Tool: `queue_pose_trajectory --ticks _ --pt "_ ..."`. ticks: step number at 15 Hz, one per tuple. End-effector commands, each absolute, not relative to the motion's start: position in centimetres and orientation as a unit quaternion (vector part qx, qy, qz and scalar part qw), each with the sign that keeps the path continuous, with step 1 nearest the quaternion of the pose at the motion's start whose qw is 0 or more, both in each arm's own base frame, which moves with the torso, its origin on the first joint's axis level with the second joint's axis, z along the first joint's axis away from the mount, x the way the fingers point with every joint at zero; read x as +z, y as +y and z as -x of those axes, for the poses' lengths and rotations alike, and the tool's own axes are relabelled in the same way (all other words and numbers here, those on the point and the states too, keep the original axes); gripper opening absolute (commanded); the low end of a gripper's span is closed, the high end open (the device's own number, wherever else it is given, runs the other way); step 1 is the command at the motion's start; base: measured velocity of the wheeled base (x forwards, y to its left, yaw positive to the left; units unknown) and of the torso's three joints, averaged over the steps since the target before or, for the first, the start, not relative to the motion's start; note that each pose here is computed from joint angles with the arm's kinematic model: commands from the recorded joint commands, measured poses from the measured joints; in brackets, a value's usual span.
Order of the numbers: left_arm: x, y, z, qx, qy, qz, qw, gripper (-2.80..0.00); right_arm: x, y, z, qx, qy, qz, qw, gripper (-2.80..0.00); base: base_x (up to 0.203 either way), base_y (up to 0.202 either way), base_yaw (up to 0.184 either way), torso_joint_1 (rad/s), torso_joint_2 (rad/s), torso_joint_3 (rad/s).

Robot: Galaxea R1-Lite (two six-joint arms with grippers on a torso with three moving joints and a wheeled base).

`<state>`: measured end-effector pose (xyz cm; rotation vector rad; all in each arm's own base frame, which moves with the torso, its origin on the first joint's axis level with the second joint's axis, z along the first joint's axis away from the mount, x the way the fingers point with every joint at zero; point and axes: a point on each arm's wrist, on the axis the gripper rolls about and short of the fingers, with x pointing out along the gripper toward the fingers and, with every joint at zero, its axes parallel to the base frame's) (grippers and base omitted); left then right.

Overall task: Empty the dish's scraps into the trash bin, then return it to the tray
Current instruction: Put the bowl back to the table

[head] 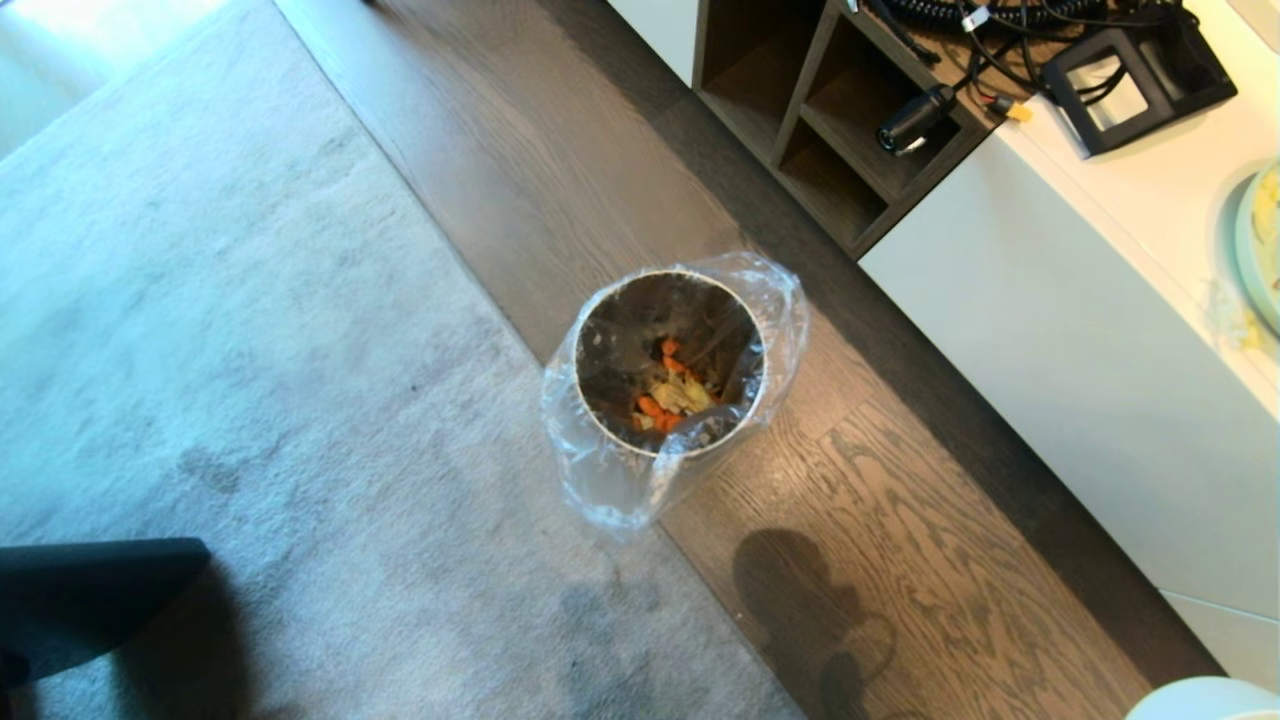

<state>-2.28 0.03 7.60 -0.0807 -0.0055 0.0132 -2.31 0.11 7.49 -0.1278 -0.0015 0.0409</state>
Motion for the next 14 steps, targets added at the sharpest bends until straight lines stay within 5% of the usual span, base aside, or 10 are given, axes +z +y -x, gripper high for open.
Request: queue_pose_trajectory --ticks 1,14 --pt "7.61 0.03 2.28 0.007 -0.003 0.041 0.999 -2.80 7.50 0.11 2.28 0.021 0.001 0.064 0.998 -2.80 0.000 0.000 0.000 0.000 0.00 0.000" --pt "7.61 0.03 2.28 0.007 -0.003 0.041 0.999 -2.80 7.50 0.11 2.28 0.021 0.001 0.064 0.998 -2.80 0.000 0.000 0.000 0.001 0.00 0.024"
